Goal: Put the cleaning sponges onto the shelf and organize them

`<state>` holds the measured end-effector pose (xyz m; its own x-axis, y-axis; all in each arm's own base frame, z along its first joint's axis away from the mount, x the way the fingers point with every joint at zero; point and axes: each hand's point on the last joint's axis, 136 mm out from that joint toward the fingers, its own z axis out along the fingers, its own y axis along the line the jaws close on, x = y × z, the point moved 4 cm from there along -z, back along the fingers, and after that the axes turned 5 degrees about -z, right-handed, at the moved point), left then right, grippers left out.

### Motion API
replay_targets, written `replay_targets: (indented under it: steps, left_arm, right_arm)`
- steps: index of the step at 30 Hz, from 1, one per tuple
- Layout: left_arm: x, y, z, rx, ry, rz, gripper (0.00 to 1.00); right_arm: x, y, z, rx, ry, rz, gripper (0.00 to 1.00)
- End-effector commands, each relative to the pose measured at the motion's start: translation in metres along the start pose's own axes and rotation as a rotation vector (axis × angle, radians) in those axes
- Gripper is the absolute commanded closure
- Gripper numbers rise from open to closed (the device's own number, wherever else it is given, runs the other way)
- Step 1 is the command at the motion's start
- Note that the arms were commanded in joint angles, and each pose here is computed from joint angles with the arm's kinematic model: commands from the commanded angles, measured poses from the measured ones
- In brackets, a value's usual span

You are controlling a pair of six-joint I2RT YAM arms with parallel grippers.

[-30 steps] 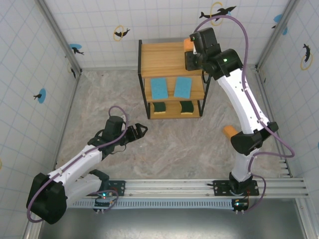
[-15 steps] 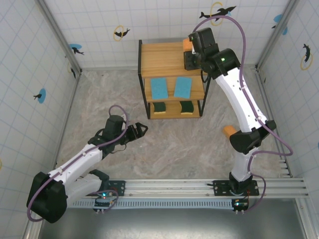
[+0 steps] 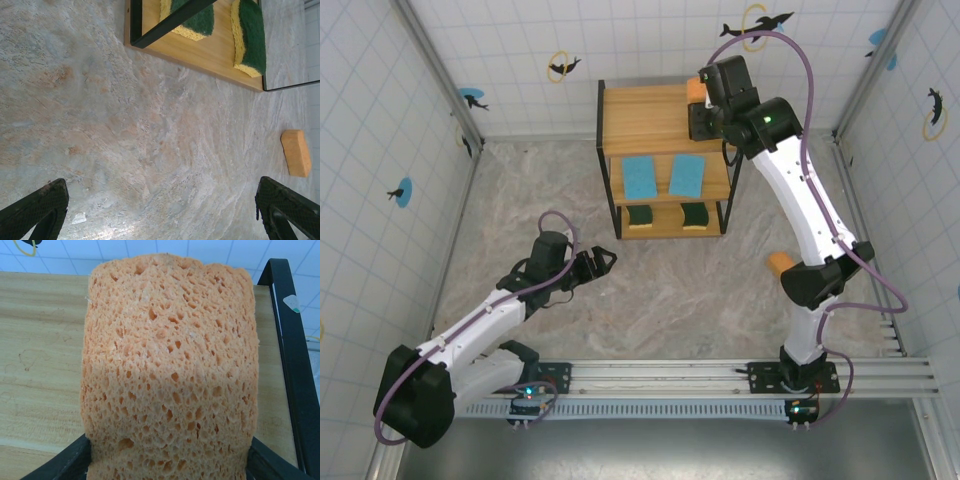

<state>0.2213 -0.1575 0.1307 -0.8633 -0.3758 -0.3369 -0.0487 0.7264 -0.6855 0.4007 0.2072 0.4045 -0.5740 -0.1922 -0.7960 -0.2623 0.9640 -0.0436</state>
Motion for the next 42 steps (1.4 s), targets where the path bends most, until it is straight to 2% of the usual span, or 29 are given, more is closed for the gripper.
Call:
replay_targets:
  steps: [1, 8, 24, 42]
  left_arm:
    - [-0.005, -0.009, -0.004, 0.012, -0.008, 0.022, 0.02]
    - [-0.004, -0.008, -0.004, 0.009, -0.008, 0.023, 0.02]
    - [-0.003, -0.006, -0.004, 0.005, -0.008, 0.022, 0.02]
    - [-0.004, -0.007, -0.006, 0.011, -0.013, 0.024, 0.02]
  right_arm:
    - [-0.010, 0.002, -0.004, -0.018, -0.037, 0.025, 0.38]
    - [-0.009, 0.003, 0.000, -0.012, -0.029, 0.028, 0.31]
    - [-0.007, 0.006, 0.005, 0.000, -0.023, 0.028, 0.24]
    - [-0.018, -0.012, -0.061, -0.003, -0.113, 0.025, 0.03]
